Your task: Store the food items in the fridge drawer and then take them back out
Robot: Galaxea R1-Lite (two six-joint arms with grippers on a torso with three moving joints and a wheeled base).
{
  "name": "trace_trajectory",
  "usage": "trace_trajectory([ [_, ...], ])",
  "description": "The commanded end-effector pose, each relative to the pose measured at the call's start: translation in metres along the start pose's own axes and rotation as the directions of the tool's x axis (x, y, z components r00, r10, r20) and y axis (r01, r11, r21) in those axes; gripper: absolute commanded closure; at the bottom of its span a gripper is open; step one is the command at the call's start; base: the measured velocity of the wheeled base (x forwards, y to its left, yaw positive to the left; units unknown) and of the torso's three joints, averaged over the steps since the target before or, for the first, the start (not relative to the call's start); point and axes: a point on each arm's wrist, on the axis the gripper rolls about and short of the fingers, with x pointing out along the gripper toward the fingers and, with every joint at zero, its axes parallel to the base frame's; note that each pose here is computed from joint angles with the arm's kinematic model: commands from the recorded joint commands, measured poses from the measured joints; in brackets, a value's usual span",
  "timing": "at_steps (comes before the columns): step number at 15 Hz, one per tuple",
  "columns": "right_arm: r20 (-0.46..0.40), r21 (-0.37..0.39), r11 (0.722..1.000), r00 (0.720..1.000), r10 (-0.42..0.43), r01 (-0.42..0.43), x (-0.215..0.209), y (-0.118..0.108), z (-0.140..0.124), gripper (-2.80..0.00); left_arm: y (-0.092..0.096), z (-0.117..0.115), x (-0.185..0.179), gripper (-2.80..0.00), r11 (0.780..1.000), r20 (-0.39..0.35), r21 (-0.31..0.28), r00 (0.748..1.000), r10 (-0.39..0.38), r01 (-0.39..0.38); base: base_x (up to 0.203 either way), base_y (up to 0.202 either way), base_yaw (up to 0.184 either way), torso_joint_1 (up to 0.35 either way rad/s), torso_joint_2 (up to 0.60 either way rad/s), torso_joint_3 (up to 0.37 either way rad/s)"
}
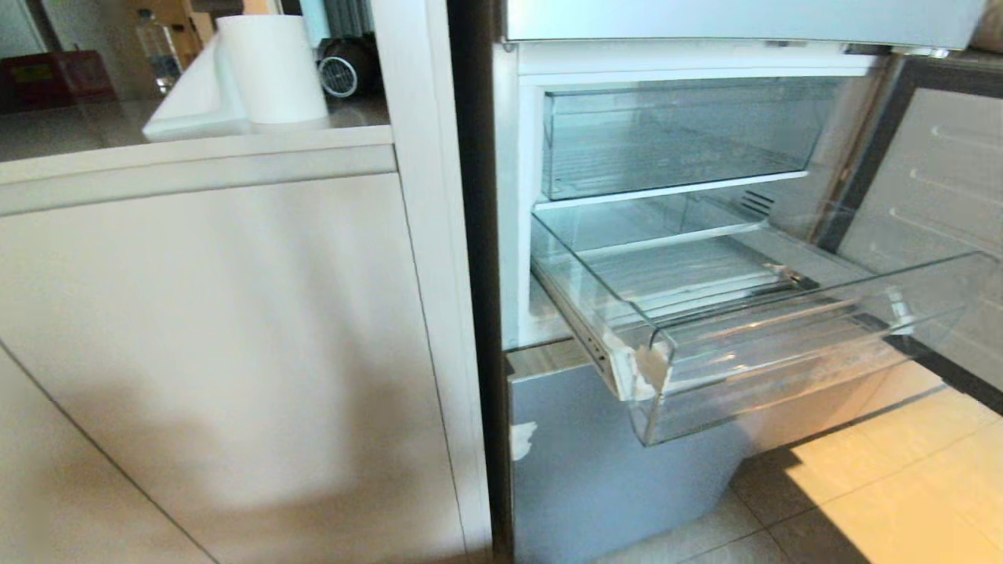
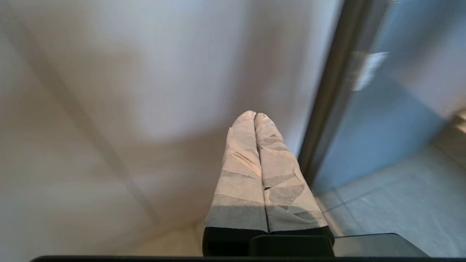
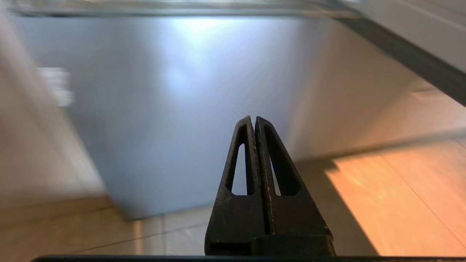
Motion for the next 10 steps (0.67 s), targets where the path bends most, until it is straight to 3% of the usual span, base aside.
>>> trace_trajectory([
  [1, -0.003, 0.0, 1.0, 1.0, 0.001, -0.001, 0.0001, 0.0, -0.0006, 0.0, 0.0, -0.0001, 0.0, 0.0, 1.0, -0.001, 0.0, 1.0, 0.0, 0.0, 0.003, 0.011, -0.173, 0.001, 0.0, 0.002],
  [10, -0.004, 0.006, 1.0, 1.0, 0.001, -0.001, 0.0002, 0.0, -0.0005, 0.0, 0.0, -0.0001, 0.0, 0.0, 1.0, -0.001, 0.0, 1.0, 0.0, 0.0, -0.001, 0.007, -0.175, 0.004, 0.0, 0.001],
])
